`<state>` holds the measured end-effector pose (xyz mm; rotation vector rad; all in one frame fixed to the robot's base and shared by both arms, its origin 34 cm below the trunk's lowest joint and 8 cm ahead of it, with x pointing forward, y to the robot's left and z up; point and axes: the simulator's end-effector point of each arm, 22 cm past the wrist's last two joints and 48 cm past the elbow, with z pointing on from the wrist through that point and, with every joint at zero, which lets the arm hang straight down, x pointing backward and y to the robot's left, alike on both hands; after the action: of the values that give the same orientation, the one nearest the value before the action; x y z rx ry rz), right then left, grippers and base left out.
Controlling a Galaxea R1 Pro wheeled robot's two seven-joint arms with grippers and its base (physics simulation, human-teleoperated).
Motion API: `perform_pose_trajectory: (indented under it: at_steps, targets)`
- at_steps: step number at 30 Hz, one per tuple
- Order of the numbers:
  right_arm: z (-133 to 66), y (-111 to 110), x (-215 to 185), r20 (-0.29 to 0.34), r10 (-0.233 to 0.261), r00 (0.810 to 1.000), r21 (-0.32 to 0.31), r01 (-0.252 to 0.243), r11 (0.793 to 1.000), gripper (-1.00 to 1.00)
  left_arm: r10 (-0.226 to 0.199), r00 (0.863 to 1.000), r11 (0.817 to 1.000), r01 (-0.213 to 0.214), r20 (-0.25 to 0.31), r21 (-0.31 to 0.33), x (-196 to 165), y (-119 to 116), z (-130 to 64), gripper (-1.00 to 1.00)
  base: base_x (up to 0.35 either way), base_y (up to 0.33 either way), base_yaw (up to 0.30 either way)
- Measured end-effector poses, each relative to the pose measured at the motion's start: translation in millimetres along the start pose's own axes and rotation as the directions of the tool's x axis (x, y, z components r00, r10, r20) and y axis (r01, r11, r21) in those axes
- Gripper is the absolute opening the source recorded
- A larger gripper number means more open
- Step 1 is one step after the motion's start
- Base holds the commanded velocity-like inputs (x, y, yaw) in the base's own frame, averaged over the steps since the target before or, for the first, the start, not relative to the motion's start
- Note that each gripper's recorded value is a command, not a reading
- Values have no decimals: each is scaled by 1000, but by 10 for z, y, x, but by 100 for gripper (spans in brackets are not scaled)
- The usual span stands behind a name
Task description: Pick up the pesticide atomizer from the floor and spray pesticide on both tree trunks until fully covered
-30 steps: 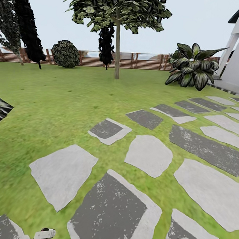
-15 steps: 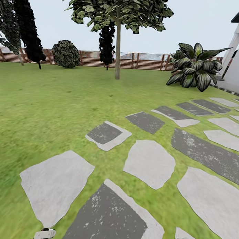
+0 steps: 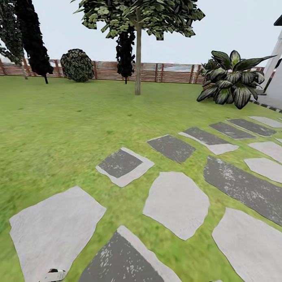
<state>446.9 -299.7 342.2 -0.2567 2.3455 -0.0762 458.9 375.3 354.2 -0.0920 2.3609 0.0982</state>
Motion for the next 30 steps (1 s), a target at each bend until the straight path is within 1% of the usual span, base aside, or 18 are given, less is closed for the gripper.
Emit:
perform_pose_trajectory:
  at_steps: [30]
  targets:
    - [0,-1,0,0,1,1000,1,-1,1000,100,0,1000,1000,0,0,0,0,0,0,-100,338,-80,3]
